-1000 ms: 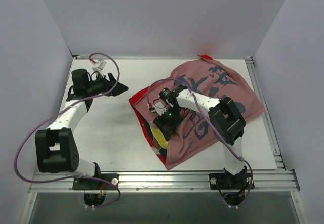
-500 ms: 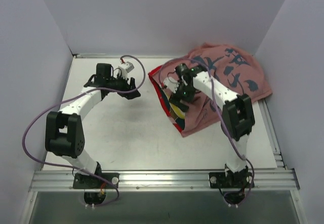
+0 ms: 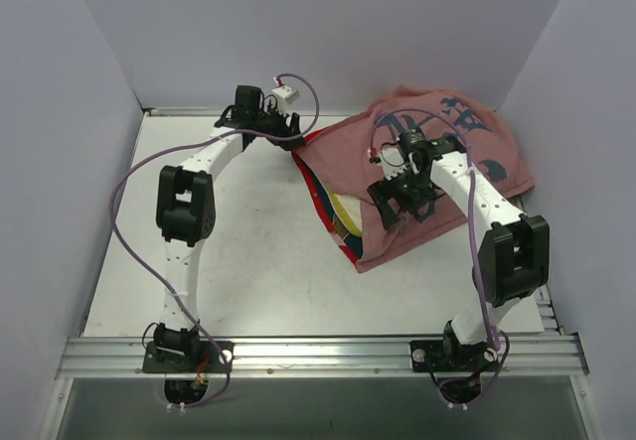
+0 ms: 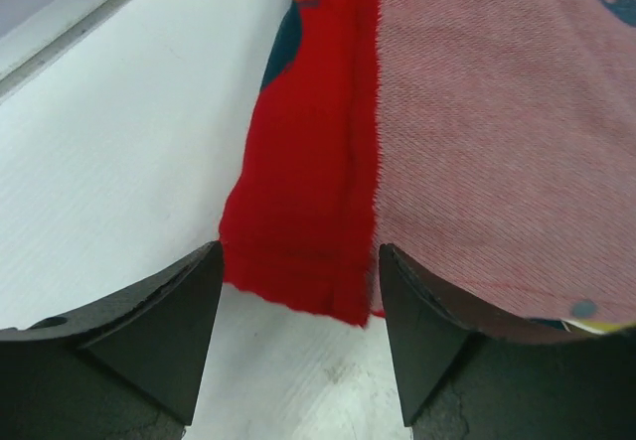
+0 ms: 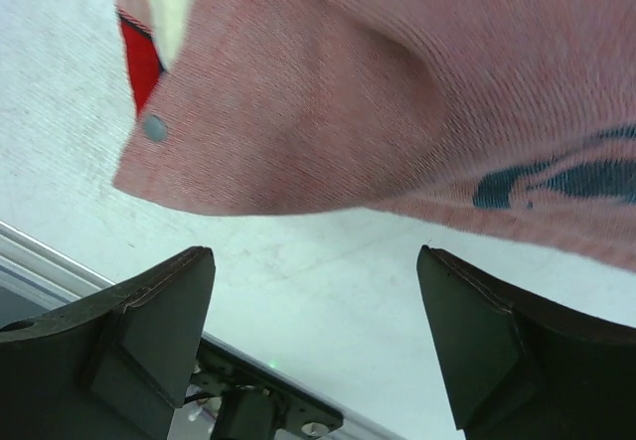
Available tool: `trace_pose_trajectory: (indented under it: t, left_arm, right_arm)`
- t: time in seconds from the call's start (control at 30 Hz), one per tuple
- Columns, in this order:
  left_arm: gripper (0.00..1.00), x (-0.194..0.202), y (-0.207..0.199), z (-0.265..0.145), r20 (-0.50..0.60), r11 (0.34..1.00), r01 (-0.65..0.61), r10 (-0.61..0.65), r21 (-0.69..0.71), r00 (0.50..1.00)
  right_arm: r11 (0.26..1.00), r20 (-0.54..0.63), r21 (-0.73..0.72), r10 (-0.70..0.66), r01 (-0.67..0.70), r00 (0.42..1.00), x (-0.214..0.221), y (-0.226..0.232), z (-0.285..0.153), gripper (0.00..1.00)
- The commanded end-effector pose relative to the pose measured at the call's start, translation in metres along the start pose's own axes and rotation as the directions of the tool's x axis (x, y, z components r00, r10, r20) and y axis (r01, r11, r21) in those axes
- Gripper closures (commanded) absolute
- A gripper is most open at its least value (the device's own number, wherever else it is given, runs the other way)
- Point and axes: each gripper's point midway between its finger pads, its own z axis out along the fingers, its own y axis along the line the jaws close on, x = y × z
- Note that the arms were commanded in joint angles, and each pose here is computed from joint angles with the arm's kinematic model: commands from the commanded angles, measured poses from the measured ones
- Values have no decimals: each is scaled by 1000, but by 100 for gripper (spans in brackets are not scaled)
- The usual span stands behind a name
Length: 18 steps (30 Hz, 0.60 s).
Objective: Put the pillow into the pillowcase
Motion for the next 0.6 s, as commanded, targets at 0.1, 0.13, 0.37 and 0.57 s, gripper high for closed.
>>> trace_pose_trajectory:
  t: [0.1,0.13,0.37,0.57]
  left_arm:
    - [33,-9,-10,38,44,993,73,-77,91,996]
    - [35,-8,-10,40,49,992,83,-88,96,995]
    - [100,13,-30,20,-13,982,125,-124,138,992]
    - [100,73,-48,-83,-97,942,328,-321,66,942]
  right_arm:
    - [983,-89,-43,176,-180,980,44,-9,4,15]
    - [977,-87,-48,202,-206,976,44,-15,7,15]
    - [923,-69,-73,373,-377,925,33,-69,23,19]
    - [914,-45,-100,392,-394,919,8,-88,35,20]
